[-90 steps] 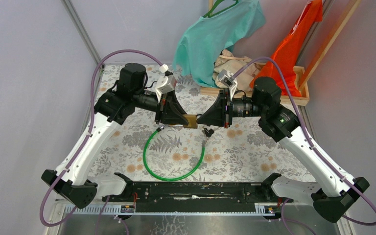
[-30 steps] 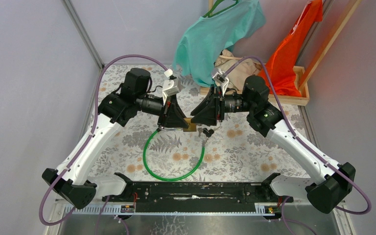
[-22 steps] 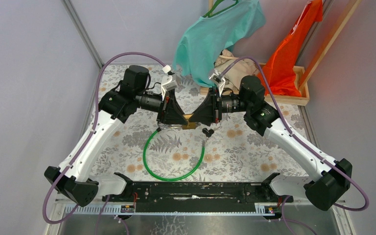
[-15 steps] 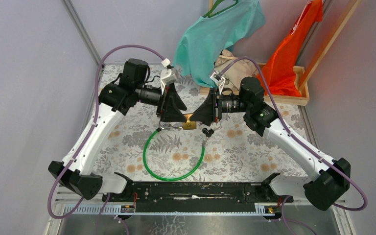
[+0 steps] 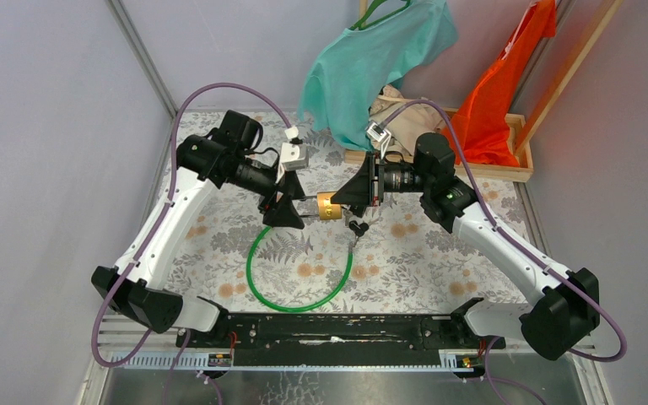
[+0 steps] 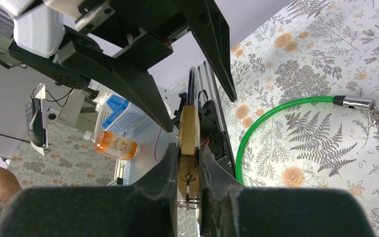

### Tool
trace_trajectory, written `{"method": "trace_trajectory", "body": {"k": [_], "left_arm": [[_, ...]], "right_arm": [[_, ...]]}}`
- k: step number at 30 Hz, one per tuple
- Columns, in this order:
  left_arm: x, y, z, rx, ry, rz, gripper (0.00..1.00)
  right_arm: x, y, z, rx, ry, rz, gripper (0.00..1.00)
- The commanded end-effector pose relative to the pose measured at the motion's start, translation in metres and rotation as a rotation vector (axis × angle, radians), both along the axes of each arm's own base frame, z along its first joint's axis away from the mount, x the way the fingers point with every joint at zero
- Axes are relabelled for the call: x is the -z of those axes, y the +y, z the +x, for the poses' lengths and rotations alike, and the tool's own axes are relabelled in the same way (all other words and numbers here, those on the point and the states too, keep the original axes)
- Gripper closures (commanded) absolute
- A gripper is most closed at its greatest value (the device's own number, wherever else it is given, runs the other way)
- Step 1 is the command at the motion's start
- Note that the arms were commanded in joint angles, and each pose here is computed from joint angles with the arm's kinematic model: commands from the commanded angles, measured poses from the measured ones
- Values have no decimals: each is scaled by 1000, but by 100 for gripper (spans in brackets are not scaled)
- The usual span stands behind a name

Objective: Unlock with the key

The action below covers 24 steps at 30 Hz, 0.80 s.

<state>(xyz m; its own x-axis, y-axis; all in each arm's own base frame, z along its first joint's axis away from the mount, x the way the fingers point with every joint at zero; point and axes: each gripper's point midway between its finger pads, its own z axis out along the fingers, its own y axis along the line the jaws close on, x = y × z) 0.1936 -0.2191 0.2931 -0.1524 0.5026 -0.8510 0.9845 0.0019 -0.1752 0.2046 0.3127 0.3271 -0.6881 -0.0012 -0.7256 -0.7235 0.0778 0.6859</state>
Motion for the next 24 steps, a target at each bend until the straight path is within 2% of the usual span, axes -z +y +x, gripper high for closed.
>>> {"method": "trace_trajectory", "body": {"k": [1,4,7,11,14,22,24], "left_arm": [[12,11,2,19,-100,52,29],[17,13,14,-3,-178,69,39],[16,14,32,-65,-308,88,55],[10,18,54,-152,-481,98,65],[11,23,72,-215,-580,131,79],[23,36,112,-309,-834,277,82],[24,39,120,-337,-874,310,75]], "right_arm": [[-34,1,1,-15,-87,87,100],[-37,2,1,-18,-70,101,100],[-35,4,3,-20,-39,102,100],[-25,7,7,-18,20,83,100],[-19,10,9,-24,77,76,100],[-11,15,12,-34,228,118,100],[-4,16,16,-5,254,109,100]]}}
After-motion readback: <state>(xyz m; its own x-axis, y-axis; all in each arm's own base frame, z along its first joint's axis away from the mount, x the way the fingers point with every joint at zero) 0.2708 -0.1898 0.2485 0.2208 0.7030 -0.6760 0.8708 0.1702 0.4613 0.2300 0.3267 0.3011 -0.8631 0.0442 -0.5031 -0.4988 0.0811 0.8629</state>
